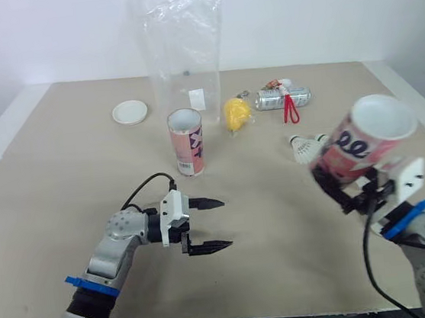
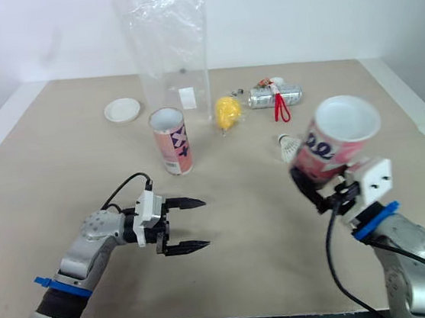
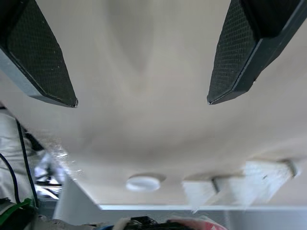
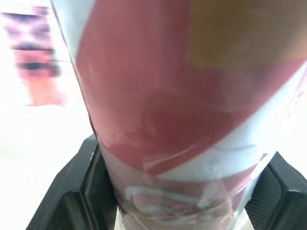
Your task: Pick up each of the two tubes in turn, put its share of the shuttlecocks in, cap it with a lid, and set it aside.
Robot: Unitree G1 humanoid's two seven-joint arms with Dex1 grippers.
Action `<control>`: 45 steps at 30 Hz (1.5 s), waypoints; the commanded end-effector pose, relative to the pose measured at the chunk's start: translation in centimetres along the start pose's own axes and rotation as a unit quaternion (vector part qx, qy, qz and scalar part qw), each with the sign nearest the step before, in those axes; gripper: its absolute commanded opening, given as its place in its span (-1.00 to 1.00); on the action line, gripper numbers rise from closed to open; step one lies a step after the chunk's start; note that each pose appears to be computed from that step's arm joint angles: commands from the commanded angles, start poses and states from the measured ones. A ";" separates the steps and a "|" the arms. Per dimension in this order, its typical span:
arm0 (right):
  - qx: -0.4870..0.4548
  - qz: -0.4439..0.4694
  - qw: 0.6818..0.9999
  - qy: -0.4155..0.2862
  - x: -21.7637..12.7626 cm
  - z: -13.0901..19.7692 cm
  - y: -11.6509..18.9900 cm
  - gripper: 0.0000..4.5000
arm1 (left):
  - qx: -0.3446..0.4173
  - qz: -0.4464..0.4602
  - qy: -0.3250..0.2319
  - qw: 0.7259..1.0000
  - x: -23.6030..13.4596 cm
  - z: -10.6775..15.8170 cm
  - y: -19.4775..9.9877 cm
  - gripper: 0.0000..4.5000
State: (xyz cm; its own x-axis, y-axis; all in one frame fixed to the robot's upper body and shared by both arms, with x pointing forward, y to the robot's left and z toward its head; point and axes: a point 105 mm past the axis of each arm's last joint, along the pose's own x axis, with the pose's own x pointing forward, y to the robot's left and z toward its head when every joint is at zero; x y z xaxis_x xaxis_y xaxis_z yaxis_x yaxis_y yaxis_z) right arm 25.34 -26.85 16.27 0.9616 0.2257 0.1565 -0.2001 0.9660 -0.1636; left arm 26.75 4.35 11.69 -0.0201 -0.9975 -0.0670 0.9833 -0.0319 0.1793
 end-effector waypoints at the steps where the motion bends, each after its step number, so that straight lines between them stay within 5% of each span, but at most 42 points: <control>1: -0.008 -0.138 0.990 -0.004 -3.2 0.5 -4.9 0.42 | 0.000 -0.038 -0.016 0.999 1.1 0.6 -0.8 1.00; 16: 0.068 -0.270 0.956 0.091 -5.1 -5.6 -13.6 0.42 | 0.003 -0.018 -0.009 1.000 1.0 0.5 -1.6 1.00; 27: 0.077 -0.262 0.953 0.129 -4.5 -8.4 -14.1 0.42 | 0.000 0.012 -0.005 1.000 0.3 0.6 -1.6 1.00; 31: 0.082 -0.258 0.954 0.127 -4.4 -8.5 -13.9 0.96 | 0.000 0.016 -0.004 1.000 0.2 0.6 -1.4 1.00; 45: 0.059 -0.265 0.954 0.131 -7.9 -6.9 -12.2 0.96 | 0.000 0.008 0.000 1.000 0.4 0.5 -1.0 1.00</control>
State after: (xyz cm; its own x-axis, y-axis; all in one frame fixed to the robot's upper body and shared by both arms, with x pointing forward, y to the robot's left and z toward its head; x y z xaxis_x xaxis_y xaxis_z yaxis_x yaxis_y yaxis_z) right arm 21.94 -41.03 8.27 0.9438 -0.3045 -0.1286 0.3059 0.9520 -0.0085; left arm 25.58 3.97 11.21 0.0052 -0.9964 -0.0840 0.9877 -0.0080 0.1564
